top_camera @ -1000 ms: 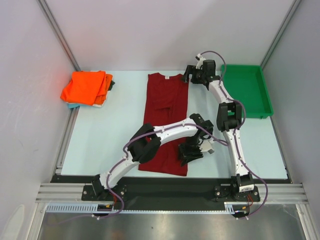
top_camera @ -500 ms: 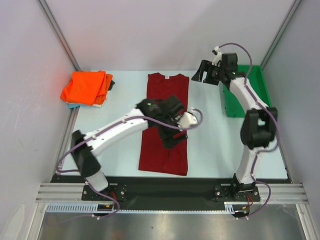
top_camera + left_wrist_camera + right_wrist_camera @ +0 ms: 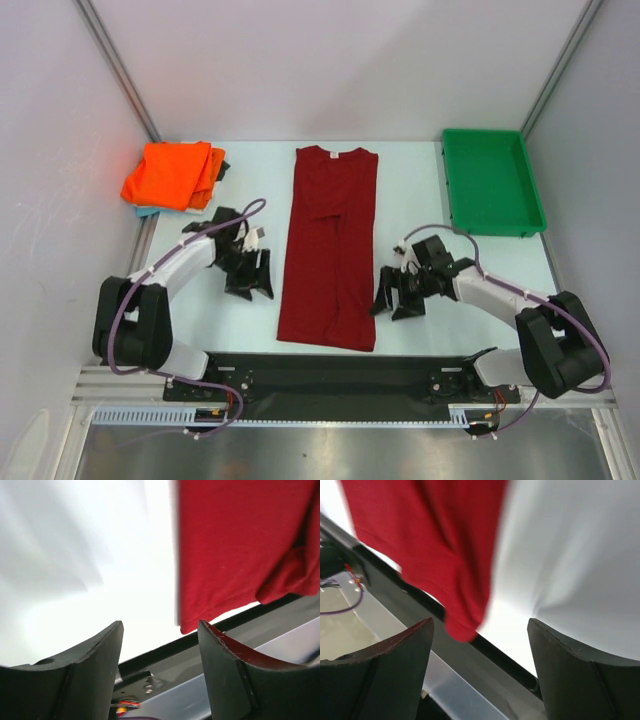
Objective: Fold and stack the t-shirts
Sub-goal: Fold the tshirt
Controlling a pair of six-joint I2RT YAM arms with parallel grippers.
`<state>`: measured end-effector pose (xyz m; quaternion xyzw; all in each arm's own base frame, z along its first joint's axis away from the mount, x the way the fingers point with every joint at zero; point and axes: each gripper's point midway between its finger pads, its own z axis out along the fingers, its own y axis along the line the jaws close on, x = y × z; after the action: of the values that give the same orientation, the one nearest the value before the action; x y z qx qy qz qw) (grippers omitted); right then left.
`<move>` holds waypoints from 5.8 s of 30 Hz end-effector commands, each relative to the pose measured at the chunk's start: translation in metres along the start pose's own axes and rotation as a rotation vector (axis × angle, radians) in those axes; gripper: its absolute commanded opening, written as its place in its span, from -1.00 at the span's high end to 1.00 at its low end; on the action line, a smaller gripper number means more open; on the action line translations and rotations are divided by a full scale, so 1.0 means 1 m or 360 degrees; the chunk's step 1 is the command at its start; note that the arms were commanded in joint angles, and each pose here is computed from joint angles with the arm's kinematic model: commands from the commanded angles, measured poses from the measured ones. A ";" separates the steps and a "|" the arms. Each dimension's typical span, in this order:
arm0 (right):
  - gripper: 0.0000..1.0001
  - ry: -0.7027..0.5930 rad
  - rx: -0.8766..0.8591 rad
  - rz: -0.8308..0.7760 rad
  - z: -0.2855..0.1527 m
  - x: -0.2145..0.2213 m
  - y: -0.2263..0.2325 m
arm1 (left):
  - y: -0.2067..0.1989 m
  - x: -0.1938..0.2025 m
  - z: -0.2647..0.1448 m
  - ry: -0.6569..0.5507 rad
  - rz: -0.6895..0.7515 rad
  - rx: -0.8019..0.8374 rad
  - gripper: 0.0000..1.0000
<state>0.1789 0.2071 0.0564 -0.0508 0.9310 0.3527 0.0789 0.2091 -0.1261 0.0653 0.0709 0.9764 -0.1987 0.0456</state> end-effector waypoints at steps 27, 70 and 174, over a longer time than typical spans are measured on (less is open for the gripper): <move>-0.10 0.0330 0.0063 0.0098 0.042 0.070 0.009 | -0.021 0.055 0.049 0.0101 -0.0391 0.0326 0.16; 1.00 -0.0177 -0.0095 -0.0474 -0.026 -0.073 0.081 | -0.049 -0.057 -0.027 -0.0394 -0.0095 0.0488 0.99; 1.00 -0.0443 -0.0245 -0.0353 -0.074 -0.130 0.051 | -0.083 -0.115 -0.061 -0.0515 0.0071 0.0678 0.99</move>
<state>0.3081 0.2062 0.1598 -0.0946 0.8716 0.4143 0.2443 0.3217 -0.1893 0.1534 0.0492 0.8979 -0.4004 0.1761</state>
